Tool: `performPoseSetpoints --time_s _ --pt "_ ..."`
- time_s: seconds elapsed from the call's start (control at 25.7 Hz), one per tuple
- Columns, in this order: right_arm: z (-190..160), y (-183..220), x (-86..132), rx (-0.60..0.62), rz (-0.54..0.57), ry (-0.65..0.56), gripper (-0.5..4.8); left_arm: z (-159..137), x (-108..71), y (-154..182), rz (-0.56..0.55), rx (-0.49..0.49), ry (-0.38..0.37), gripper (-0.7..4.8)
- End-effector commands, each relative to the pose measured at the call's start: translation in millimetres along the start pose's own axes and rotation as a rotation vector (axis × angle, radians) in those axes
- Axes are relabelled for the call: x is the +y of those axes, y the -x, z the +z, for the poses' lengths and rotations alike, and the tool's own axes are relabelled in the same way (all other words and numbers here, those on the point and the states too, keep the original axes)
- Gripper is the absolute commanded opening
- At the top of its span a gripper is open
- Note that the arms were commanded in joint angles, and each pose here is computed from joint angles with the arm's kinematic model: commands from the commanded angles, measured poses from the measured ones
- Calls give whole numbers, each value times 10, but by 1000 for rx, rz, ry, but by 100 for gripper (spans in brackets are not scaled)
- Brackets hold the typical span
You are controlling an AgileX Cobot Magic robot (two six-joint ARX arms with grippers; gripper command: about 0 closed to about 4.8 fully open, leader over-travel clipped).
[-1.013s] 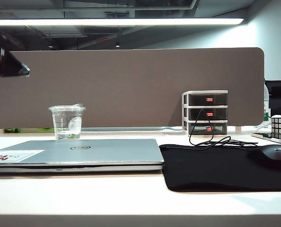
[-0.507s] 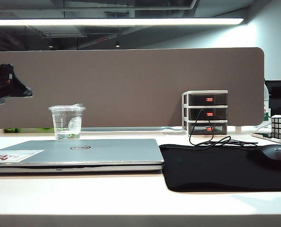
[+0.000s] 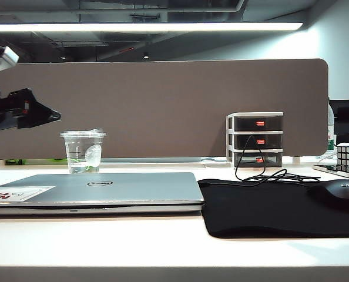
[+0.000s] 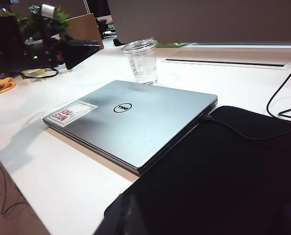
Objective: Pick up the coffee cup and place it on the left side of the laptop.
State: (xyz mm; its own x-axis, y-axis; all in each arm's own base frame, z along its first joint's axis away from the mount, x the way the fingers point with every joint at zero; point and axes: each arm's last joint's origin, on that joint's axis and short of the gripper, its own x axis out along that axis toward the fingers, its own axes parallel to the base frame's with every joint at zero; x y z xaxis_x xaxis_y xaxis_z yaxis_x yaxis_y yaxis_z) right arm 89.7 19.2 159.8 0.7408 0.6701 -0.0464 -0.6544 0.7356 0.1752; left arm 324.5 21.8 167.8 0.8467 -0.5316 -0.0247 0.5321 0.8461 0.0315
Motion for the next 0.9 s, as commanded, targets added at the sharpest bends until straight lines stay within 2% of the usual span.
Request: performPoseSetpoints --time_s 0.04,0.16,0.31,0.43,0.66,0.9 --pt "-4 -2 -1 -7 6 6 -1 14 76 -107 -43 5 12 479" --pt "-5 -2 -1 -6 7 6 -1 -11 157 -199 -67 39 36 479" --pt "-5 -2 -1 -6 7 6 -1 -84 296 -403 -161 102 98 479" --pt "-5 -2 -1 -6 6 6 -1 -161 401 -561 -257 112 54 479" --pt "-5 -2 -1 -6 6 6 -1 -283 523 -713 -248 137 46 479" --pt "-5 -2 -1 -6 6 6 -1 -333 539 -730 -214 151 10 479"
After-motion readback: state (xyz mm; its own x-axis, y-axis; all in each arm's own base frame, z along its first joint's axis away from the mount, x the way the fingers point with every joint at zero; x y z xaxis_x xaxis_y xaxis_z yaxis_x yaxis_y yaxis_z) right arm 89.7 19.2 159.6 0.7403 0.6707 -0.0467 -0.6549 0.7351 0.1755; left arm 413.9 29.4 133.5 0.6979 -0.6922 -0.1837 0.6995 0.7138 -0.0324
